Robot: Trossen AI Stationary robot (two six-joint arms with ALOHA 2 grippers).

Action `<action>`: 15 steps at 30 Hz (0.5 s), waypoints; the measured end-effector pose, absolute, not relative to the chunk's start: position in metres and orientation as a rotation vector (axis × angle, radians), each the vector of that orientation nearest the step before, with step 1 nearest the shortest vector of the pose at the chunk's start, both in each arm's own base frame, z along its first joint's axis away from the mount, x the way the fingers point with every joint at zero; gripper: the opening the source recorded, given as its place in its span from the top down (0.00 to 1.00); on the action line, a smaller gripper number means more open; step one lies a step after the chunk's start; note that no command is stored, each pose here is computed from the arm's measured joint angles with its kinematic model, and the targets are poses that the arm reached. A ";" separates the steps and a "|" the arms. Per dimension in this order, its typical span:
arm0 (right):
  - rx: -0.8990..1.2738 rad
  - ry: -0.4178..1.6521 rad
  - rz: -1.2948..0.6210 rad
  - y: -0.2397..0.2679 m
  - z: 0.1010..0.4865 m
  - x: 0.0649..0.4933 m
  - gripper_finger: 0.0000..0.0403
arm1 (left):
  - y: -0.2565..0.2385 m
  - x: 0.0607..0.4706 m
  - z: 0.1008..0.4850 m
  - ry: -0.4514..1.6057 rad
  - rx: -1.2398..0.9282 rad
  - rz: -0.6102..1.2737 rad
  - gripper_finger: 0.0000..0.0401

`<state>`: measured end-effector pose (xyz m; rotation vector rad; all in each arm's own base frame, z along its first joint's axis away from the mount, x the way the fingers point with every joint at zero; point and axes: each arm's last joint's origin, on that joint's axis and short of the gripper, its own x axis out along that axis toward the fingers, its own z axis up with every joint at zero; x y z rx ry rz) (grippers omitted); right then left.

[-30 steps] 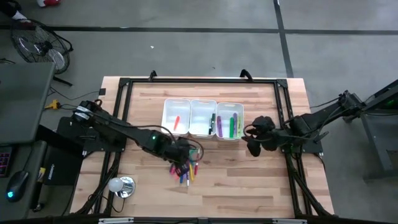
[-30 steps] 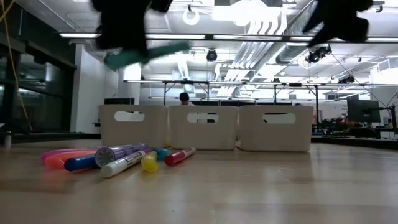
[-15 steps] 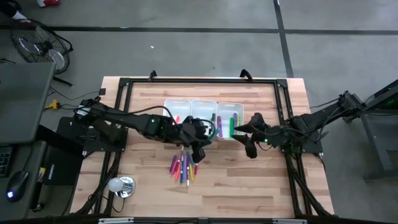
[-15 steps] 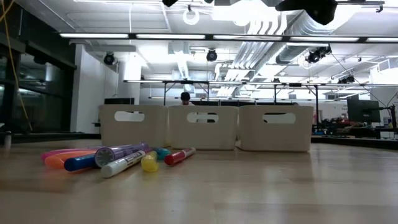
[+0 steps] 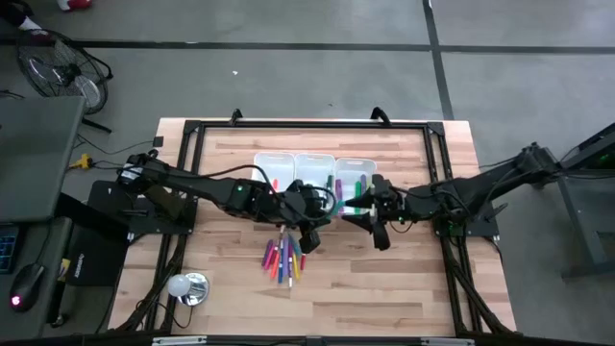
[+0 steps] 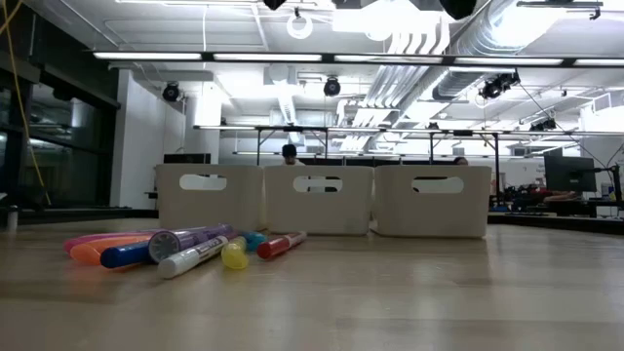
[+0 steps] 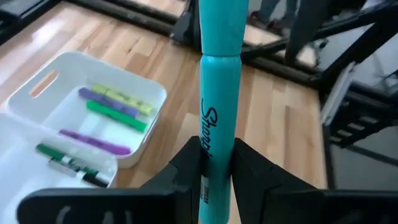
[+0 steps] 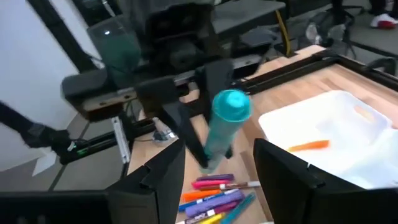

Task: Pick & Place Markers
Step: Put the sky blue highlighter into the right white bin

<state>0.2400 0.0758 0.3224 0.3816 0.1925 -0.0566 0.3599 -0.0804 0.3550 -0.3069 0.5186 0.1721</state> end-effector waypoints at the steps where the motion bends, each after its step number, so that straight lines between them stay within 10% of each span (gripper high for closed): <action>1: 0.377 0.183 -0.055 0.076 0.322 0.242 0.55 | -0.081 0.360 0.356 0.508 -0.314 0.161 0.85; 15: 0.405 0.176 0.001 0.071 0.310 0.268 0.55 | -0.084 0.370 0.345 0.534 -0.323 0.144 0.85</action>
